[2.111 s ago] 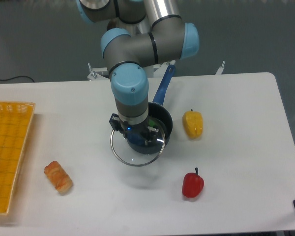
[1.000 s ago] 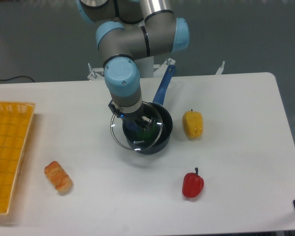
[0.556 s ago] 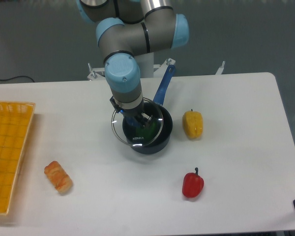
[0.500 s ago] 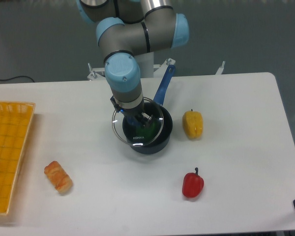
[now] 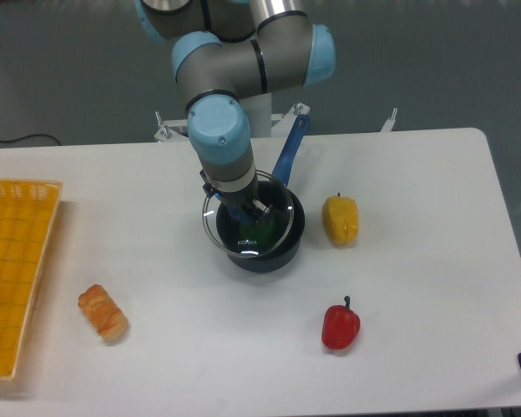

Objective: Close the pot lid
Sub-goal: 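Lower the glass lid onto the pot rim and align it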

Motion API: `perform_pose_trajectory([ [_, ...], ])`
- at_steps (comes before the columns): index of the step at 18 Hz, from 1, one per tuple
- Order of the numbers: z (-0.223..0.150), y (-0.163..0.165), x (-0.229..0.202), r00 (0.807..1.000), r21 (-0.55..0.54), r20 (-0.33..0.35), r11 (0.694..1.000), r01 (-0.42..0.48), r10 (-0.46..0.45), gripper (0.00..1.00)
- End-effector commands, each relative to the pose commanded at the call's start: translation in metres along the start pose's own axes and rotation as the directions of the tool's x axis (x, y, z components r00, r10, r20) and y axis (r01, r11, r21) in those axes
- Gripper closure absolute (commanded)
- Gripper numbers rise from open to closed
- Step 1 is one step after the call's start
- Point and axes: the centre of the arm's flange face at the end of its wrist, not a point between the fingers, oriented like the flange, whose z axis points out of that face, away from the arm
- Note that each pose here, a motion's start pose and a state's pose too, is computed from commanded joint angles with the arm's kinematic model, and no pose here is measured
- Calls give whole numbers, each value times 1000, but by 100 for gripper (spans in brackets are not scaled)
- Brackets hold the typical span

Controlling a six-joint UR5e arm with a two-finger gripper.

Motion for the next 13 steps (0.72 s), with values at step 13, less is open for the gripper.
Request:
perform_pose_trajectory([
  [13, 7, 0, -2, 999, -10, -7, 999, -46, 46, 51],
])
